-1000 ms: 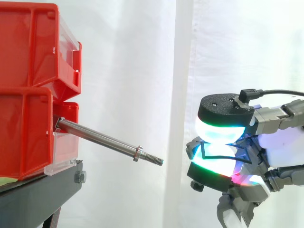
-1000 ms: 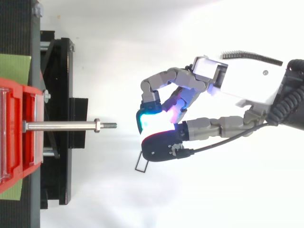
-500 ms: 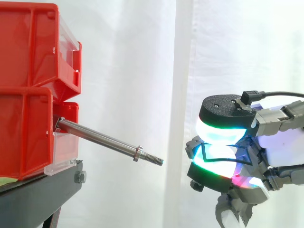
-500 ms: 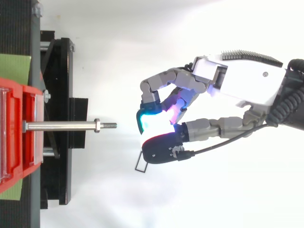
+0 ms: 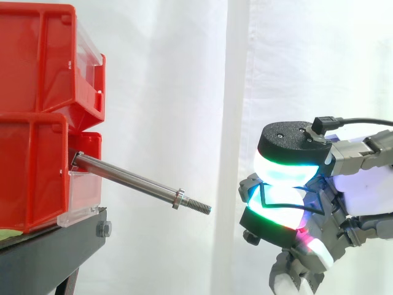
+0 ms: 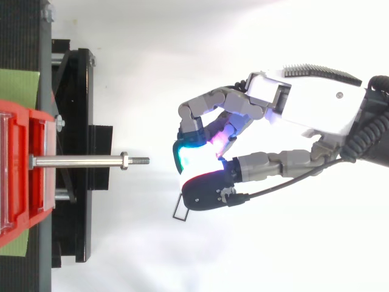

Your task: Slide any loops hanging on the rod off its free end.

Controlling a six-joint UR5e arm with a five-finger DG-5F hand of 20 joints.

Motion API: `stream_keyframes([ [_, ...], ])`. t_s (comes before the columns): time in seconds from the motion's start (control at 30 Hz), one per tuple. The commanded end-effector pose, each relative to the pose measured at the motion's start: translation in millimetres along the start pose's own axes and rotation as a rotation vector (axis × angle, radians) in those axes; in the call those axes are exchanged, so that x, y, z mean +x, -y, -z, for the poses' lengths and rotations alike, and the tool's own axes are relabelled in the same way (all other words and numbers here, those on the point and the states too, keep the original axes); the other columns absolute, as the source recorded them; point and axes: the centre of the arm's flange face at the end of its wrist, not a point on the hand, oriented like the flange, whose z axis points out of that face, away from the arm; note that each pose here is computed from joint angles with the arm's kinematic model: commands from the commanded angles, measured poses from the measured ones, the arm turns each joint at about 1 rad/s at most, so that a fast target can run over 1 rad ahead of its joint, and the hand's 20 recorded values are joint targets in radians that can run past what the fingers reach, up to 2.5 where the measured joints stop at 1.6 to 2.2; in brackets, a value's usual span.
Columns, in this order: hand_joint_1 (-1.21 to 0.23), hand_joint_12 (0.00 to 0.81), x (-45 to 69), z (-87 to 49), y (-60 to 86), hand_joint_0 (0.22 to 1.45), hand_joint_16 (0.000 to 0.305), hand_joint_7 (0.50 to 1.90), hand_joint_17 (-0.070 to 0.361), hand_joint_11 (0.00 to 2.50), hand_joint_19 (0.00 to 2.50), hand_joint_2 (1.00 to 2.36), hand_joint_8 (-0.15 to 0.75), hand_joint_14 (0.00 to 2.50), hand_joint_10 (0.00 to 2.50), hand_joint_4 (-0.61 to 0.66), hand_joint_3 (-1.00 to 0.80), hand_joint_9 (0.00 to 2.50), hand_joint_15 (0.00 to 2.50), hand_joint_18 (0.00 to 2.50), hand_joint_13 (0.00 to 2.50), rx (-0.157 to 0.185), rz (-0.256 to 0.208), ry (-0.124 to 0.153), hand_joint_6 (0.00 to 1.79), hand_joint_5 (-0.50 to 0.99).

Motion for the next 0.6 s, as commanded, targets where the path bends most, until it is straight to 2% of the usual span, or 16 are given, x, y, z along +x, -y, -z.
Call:
stream_keyframes([
  [0.0,-0.7,0.357,0.0,0.0,-0.1,0.68,0.049,1.42,0.111,0.77,0.49,1.02,0.303,0.01,0.02,0.02,-0.23,0.9,0.44,0.7,0.76,0.0,0.0,0.0,0.91,-0.22],
  [0.57,-0.7,0.354,0.0,0.0,-0.1,0.67,0.051,1.39,0.114,0.76,0.48,1.02,0.305,0.01,0.02,0.03,-0.21,0.95,0.43,0.7,0.8,0.0,0.0,0.0,0.91,-0.21],
])
